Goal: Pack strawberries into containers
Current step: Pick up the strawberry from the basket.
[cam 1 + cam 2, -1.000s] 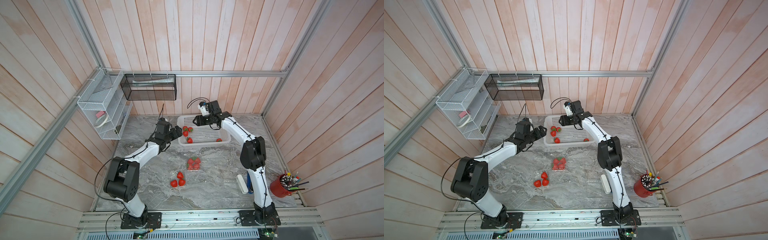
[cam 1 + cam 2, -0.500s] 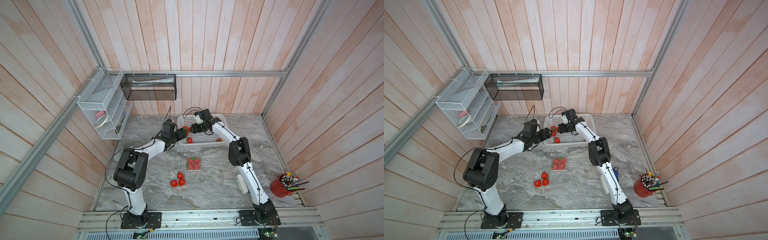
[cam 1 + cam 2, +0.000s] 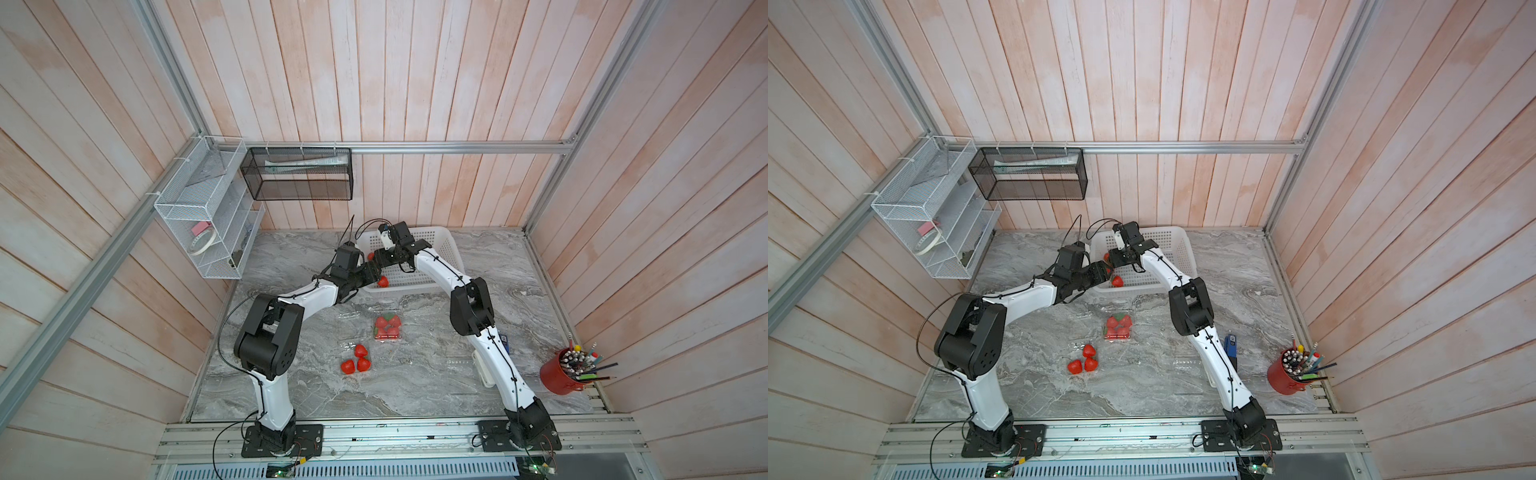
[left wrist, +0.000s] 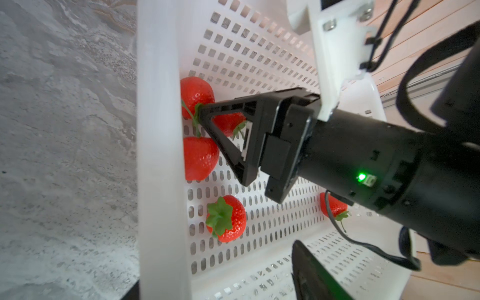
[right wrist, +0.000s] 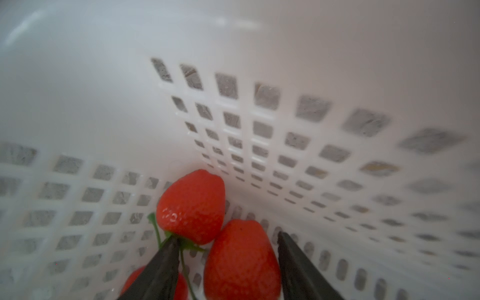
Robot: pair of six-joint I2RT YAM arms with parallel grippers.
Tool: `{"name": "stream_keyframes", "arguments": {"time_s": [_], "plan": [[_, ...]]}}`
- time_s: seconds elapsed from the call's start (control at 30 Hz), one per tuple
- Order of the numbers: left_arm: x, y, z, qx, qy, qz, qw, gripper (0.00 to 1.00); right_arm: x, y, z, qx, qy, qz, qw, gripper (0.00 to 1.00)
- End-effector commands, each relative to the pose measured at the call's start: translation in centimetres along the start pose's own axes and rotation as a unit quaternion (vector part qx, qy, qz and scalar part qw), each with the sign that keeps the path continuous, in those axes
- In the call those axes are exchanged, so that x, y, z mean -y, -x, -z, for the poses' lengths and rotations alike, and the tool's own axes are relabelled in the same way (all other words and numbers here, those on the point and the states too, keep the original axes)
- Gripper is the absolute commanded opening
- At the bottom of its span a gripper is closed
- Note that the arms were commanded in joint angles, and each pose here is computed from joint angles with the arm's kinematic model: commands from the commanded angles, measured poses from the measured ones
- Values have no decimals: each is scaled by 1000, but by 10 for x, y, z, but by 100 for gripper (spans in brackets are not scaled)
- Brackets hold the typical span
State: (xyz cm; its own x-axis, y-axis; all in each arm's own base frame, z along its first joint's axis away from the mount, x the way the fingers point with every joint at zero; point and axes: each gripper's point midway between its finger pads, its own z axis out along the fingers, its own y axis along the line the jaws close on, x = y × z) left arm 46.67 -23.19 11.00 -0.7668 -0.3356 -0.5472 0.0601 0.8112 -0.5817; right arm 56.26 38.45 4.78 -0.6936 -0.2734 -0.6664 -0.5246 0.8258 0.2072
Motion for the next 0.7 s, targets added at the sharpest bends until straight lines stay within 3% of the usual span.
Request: {"name": "stream_keyframes", "arguments": {"time_s": [0.0,0.2,0.53,0.67], "plan": [[4,-6,-4,-13,-8,-1,1000,66,14,-9,-13,-3,-35,7,999,57],[3,-8,-4,-16,-6,-1,1000,65,18,-9,-13,-1,-42,6,999,42],[2,-4,3,-6,3,-7,1000,65,12,14,23,20,-28,10,999,31],[4,8,16,13,9,-9,1000,76,1,28,52,37,-14,12,999,28]]}}
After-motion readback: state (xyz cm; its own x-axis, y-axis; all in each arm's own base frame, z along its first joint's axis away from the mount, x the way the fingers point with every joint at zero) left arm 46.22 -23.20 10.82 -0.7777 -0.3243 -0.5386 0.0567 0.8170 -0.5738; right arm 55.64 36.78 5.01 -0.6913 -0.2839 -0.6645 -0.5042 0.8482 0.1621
